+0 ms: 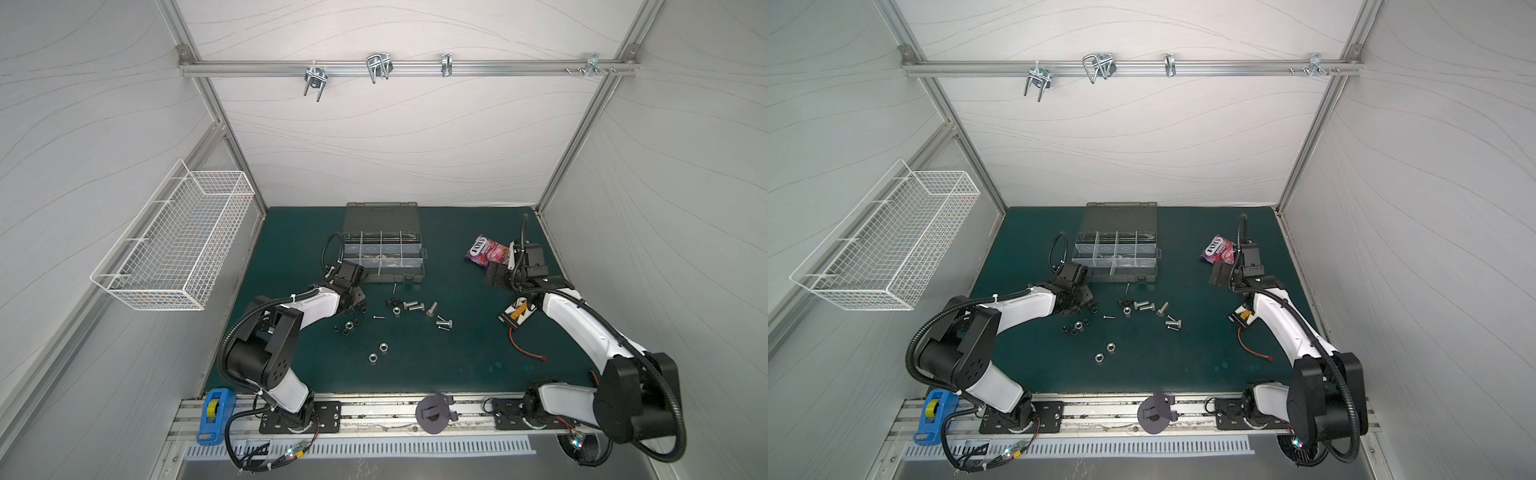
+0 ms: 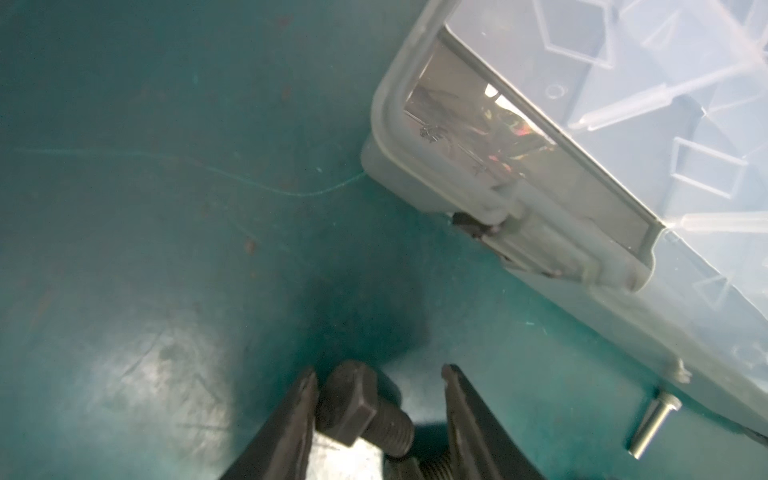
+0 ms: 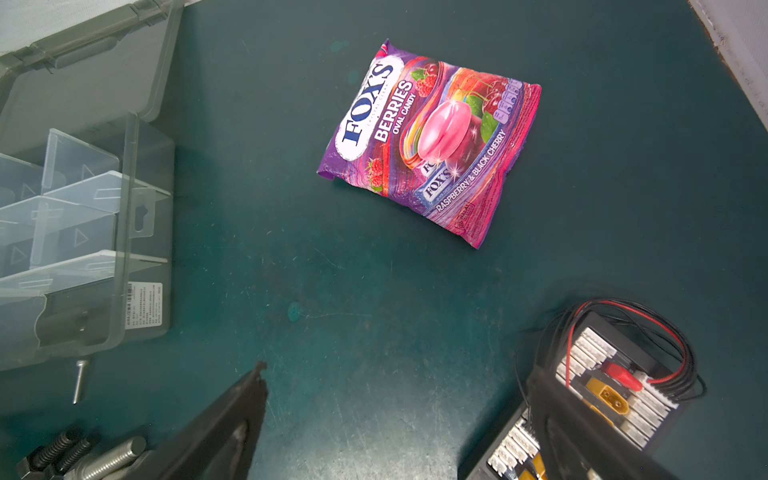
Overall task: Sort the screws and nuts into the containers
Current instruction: 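Close the left gripper on a black hex bolt near the box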
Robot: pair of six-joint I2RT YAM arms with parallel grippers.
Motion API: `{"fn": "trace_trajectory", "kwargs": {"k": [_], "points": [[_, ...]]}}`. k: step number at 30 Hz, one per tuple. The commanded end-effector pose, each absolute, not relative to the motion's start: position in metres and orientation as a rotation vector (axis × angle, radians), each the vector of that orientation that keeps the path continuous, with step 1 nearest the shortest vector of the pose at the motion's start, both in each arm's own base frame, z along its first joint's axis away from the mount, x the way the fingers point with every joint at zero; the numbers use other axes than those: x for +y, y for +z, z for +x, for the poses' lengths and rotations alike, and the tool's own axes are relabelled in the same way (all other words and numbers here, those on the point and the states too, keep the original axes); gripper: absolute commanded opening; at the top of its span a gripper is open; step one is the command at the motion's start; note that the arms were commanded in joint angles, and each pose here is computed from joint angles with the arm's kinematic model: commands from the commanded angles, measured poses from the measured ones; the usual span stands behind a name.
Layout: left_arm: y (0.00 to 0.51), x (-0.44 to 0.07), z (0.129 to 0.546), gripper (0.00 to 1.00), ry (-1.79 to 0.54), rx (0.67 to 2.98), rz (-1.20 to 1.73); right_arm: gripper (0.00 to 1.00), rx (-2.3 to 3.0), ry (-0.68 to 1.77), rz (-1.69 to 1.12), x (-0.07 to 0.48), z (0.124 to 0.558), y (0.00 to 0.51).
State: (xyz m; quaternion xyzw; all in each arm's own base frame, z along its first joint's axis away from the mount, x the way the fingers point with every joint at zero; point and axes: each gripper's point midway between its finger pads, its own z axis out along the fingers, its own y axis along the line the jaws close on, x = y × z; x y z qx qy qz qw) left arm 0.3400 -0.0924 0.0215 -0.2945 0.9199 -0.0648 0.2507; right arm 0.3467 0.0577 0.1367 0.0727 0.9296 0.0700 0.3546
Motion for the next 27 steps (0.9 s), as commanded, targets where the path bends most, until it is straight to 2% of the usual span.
{"fn": "trace_trajectory", "kwargs": {"k": [1, 14, 27], "points": [[0.018, -0.094, 0.344, 0.47, -0.171, 2.495, -0.834, 0.99, 2.409, 0.184, 0.198, 0.059, 0.343, 0.134], [0.016, -0.081, 0.34, 0.32, 0.003, 2.566, -0.717, 0.99, 2.402, 0.177, 0.209, 0.057, 0.343, 0.136], [0.03, -0.082, 0.347, 0.06, 0.029, 2.573, -0.581, 0.99, 2.412, 0.185, 0.204, 0.059, 0.344, 0.134]]}}
